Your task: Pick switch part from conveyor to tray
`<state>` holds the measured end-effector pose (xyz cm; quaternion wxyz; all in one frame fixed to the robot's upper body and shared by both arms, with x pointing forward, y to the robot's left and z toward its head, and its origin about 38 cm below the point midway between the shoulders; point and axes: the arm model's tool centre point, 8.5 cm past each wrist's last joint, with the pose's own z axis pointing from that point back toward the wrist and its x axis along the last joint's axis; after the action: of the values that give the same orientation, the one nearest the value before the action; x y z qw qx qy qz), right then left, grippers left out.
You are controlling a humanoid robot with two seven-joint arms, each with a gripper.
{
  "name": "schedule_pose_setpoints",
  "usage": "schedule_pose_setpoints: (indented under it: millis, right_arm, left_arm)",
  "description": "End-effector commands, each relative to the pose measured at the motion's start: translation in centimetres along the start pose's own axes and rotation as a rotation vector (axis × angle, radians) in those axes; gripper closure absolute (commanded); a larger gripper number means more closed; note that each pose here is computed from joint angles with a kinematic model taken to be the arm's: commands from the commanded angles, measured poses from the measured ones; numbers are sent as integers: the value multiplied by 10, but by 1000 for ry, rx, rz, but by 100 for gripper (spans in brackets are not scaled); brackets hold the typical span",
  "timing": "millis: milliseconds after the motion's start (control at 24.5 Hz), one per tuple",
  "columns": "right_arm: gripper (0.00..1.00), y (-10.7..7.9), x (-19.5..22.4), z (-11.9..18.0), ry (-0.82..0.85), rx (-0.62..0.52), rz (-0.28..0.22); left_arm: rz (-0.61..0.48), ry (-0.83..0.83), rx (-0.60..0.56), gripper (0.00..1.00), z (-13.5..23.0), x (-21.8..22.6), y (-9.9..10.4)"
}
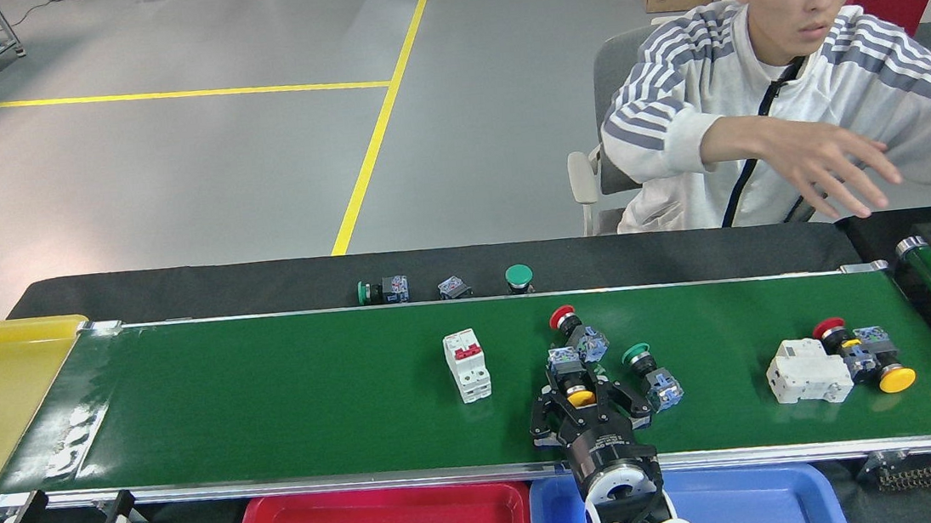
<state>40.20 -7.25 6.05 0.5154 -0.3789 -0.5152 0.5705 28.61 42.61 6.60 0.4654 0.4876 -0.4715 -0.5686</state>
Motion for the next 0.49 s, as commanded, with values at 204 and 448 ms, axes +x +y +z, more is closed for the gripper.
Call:
schedule_pose_setpoints:
  millis: [204,448]
  right_arm:
    - [79,-6,92,59,-446,-68,55]
    - [0,9,116,80,-609,-40,77]
  left_arm:
    - [-26,-28,61,0,-4,6,22]
    - [-21,-119,75,0,-19,44,31]
